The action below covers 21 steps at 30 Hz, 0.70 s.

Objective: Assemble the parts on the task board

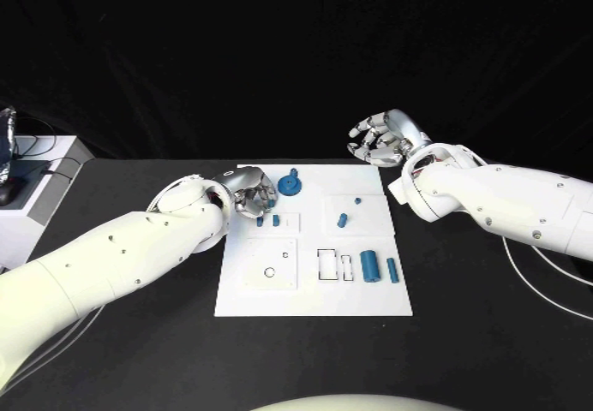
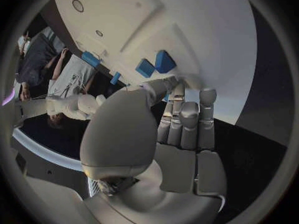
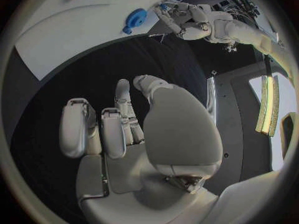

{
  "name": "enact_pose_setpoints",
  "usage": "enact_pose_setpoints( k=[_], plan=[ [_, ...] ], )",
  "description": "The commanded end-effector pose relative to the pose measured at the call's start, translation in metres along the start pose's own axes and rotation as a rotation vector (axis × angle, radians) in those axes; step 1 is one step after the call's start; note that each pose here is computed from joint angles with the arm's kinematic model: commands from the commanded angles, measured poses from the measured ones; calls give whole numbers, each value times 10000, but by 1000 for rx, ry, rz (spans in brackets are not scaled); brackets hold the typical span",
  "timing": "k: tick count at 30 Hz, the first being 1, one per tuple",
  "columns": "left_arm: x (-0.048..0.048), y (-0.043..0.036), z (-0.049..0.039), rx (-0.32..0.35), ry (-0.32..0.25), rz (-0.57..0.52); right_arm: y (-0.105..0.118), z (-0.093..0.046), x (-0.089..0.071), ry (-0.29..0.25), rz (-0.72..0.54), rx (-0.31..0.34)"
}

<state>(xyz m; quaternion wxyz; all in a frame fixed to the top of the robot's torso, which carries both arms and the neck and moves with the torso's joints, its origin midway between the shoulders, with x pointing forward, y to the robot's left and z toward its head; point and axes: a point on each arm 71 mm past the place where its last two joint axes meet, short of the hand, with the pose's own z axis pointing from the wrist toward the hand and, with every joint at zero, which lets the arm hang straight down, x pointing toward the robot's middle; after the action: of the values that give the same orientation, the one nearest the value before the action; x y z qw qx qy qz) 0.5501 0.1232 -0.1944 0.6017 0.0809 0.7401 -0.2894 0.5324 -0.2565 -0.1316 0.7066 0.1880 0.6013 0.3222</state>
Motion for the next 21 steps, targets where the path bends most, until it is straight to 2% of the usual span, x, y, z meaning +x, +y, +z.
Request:
enact_pose_setpoints(
  k=[1,6,11,15,18,21],
  plan=[
    [30,35,-16,-15,18,-2,1,0,7,12,-8,-7],
    [8,101,-50,-33,18,1,-16,-3,1,24,-16,-4],
    [-69,221,-97,-55,-8,-6,-39,-7,-12,39,-33,-8],
    [-196,338,-129,-67,-73,-38,-60,-13,-19,57,-43,-12],
    [-308,429,-163,-70,-142,-92,-87,-24,-11,93,-48,-18],
    [-426,528,-202,-78,-212,-220,-127,-42,-3,136,-57,-22]
  ],
)
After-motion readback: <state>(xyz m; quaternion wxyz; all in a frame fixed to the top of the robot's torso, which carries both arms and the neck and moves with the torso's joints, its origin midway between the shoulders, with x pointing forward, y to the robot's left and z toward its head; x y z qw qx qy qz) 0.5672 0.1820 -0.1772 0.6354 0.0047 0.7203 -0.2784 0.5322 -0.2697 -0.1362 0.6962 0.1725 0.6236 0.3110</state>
